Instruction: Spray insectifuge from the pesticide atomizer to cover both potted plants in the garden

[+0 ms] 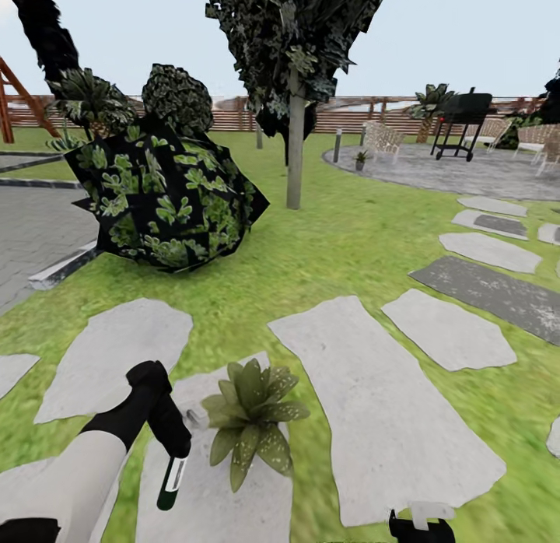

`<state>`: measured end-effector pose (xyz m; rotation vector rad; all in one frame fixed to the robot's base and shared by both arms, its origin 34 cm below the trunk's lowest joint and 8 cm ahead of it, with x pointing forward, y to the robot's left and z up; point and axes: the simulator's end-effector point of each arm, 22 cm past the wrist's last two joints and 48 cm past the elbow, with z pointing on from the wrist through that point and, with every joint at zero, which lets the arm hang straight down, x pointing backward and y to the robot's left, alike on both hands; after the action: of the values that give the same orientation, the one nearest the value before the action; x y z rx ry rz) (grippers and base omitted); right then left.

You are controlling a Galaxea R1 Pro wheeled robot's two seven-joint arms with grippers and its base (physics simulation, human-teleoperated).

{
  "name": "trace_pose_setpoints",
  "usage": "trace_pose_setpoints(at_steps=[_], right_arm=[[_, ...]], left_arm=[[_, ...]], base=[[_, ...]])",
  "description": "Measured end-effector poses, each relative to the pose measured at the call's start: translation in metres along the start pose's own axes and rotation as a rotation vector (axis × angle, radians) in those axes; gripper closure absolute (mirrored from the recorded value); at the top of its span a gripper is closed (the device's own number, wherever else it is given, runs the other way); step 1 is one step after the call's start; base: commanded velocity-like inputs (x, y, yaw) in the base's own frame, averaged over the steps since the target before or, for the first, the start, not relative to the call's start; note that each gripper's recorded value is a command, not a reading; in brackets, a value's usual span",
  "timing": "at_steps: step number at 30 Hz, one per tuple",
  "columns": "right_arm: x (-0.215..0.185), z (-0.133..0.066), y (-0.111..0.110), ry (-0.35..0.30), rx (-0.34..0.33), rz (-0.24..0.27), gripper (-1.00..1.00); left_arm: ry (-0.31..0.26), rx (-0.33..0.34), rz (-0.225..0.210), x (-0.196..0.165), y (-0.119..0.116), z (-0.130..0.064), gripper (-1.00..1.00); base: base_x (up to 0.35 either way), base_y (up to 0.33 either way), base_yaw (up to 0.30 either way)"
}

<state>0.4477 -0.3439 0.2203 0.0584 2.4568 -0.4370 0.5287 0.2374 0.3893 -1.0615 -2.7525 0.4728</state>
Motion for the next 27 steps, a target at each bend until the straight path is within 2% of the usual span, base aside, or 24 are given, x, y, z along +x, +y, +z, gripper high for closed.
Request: trace_pose_setpoints(at_steps=[4, 7, 10, 13, 16, 18, 21, 23, 24, 27], right_arm=[[0.000, 0.000, 0.001, -0.001, -0.001, 0.000, -1.00], [0.000, 0.000, 0.000, -0.002, -0.002, -0.001, -1.00], [0.000, 0.000, 0.001, -0.001, -0.004, -0.002, -1.00], [0.000, 0.000, 0.001, -0.002, -0.003, -0.002, -1.00], [0.000, 0.000, 0.001, -0.001, -0.004, -0.002, -1.00], [0.000, 0.000, 0.001, -0.001, -0.004, -0.002, -1.00], [0.000, 0.000, 0.001, -0.001, -0.004, -0.002, -1.00], [0.000, 0.000, 0.002, -0.002, -0.004, -0.002, -1.00], [0.000, 0.000, 0.002, -0.002, -0.005, -0.002, -1.00], [0.000, 0.000, 0.003, -0.002, -0.005, 0.000, -1.00]], left_arm=[[0.001, 0.001, -0.009, 0.003, 0.001, 0.000, 1.00], [0.003, -0.082, -0.021, 0.007, 0.021, 0.005, 1.00], [0.037, -0.084, -0.031, 0.032, 0.017, 0.030, 1.00], [0.052, -0.078, -0.039, 0.044, 0.016, 0.038, 1.00], [0.074, -0.089, -0.048, 0.062, 0.012, 0.060, 1.00], [0.045, -0.109, -0.054, 0.060, 0.016, 0.064, 1.00], [-0.093, -0.114, 0.003, 0.045, 0.015, 0.083, 1.00], [-0.143, -0.115, 0.016, 0.040, 0.013, 0.089, 1.00], [-0.162, -0.118, 0.017, 0.037, 0.012, 0.091, 1.00], [-0.168, -0.119, 0.017, 0.037, 0.013, 0.092, 1.00]], base=[[0.001, 0.000, -0.075], [0.000, 0.000, -0.005], [0.000, 0.000, 0.000], [0.000, 0.000, 0.000], [0.000, 0.000, 0.000], [0.000, 0.000, 0.000], [0.000, 0.000, 0.000], [0.000, 0.000, 0.000], [0.000, 0.000, 0.000], [0.000, 0.000, 0.000]])
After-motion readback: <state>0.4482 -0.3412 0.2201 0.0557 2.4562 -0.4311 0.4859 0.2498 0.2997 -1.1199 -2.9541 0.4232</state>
